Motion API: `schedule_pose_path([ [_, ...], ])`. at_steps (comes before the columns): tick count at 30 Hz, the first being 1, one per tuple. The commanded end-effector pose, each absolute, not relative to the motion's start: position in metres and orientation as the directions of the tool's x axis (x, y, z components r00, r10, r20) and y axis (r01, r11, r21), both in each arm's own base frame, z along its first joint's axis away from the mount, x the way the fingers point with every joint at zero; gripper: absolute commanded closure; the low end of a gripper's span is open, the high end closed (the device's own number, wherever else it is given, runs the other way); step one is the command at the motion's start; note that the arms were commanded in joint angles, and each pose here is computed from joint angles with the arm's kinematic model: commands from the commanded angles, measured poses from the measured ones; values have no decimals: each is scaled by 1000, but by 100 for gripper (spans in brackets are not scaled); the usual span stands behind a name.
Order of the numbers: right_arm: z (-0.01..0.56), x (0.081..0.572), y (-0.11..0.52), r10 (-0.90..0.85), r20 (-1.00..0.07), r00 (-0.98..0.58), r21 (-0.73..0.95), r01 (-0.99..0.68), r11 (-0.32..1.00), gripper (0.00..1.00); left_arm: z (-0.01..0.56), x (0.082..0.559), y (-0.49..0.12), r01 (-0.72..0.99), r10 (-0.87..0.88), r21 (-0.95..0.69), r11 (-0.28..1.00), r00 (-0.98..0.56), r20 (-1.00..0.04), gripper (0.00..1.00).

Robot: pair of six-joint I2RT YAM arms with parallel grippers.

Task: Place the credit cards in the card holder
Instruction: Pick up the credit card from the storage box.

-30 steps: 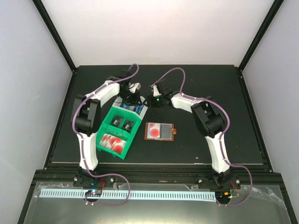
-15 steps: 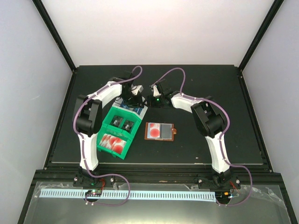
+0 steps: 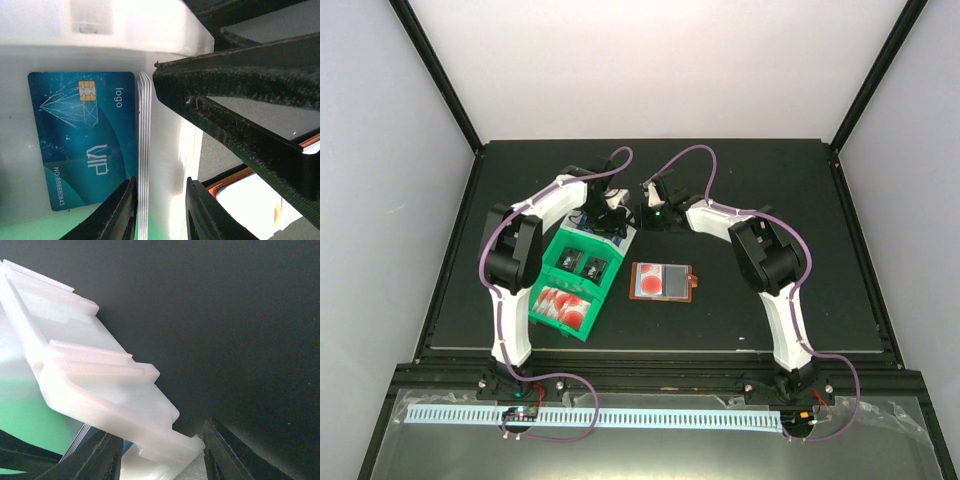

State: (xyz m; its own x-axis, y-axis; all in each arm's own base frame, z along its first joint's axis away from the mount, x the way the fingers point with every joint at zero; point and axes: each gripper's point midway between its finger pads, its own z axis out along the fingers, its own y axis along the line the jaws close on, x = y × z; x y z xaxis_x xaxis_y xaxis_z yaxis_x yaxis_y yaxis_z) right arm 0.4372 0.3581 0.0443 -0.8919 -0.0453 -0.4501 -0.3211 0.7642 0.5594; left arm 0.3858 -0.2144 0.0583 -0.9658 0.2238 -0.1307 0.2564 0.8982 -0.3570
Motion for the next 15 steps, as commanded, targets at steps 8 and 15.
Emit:
schedule_pose_path([
  [8, 32, 442, 340, -23, -436, -900, 502, -264, 823, 55, 81, 382, -217, 295, 265, -349, 890, -955, -133, 79],
  [15, 30, 442, 339, -22, -431, -902, 501, -260, 826, 55, 86, 385, -217, 301, 268, -347, 888, -953, -140, 87],
])
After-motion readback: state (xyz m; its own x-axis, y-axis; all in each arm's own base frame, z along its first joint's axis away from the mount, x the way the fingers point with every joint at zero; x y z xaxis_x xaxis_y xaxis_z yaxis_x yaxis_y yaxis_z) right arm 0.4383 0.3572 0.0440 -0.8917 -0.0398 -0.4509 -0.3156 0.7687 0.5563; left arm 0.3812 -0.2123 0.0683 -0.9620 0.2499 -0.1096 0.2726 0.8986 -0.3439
